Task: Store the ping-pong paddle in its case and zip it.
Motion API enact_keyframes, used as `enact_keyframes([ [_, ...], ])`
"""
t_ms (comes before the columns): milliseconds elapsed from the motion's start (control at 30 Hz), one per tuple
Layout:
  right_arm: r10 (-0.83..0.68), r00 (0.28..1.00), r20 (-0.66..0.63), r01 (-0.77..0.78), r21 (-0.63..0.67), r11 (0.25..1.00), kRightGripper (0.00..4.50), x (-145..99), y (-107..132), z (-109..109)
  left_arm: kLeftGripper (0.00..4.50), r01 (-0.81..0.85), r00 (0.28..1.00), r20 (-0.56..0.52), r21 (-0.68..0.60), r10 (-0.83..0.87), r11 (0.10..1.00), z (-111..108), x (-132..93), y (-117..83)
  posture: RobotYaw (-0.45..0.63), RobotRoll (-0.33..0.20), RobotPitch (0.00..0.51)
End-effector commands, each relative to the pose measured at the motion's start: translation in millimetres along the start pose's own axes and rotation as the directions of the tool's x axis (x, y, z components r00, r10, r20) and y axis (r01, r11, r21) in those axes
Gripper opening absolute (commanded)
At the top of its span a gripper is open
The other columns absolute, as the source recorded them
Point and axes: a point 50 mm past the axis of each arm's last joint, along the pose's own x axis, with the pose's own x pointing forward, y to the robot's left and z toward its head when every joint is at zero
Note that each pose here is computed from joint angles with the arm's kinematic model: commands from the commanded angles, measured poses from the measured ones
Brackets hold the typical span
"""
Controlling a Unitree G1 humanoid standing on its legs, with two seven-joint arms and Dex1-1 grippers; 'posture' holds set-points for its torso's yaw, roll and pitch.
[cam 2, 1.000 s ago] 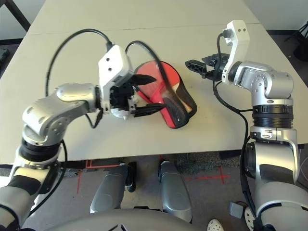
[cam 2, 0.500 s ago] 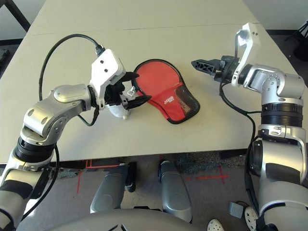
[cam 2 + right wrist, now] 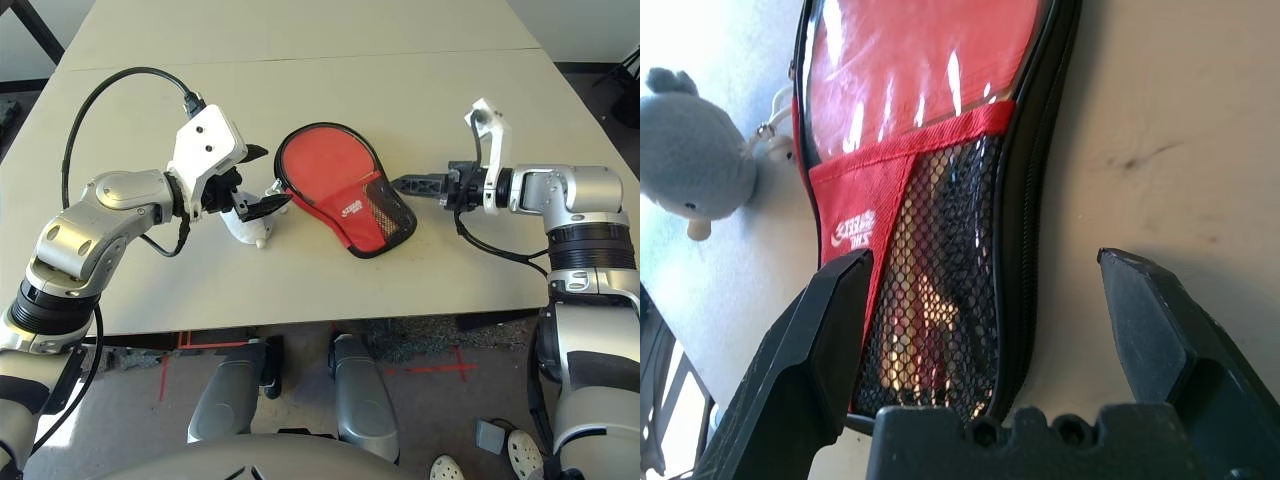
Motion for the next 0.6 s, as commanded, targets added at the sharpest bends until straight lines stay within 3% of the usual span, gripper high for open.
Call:
enact_keyframes([
  [33,0.020,0.998,-0.056,-0.019,0.027,0.999,4.47,8,3,-9,4.50,0.019,1.000,-0.021,0.001,-0.019,1.000,-5,1,-2,0.07,0.000,0.219],
  [400,0.062,0.989,-0.135,-0.046,0.120,0.992,4.47,23,15,-23,4.50,0.027,0.999,-0.024,-0.001,-0.027,1.000,-7,1,-3,0.07,0.000,0.217],
  [500,0.039,0.990,-0.139,-0.018,0.153,0.988,3.83,24,13,-25,4.50,0.030,0.999,-0.024,-0.002,-0.030,1.000,-7,2,-4,0.07,0.000,0.216],
  [600,0.022,0.992,-0.122,0.001,0.181,0.983,2.83,22,11,-23,4.50,0.031,0.999,-0.024,-0.002,-0.031,1.000,-7,2,-4,0.07,0.000,0.216],
])
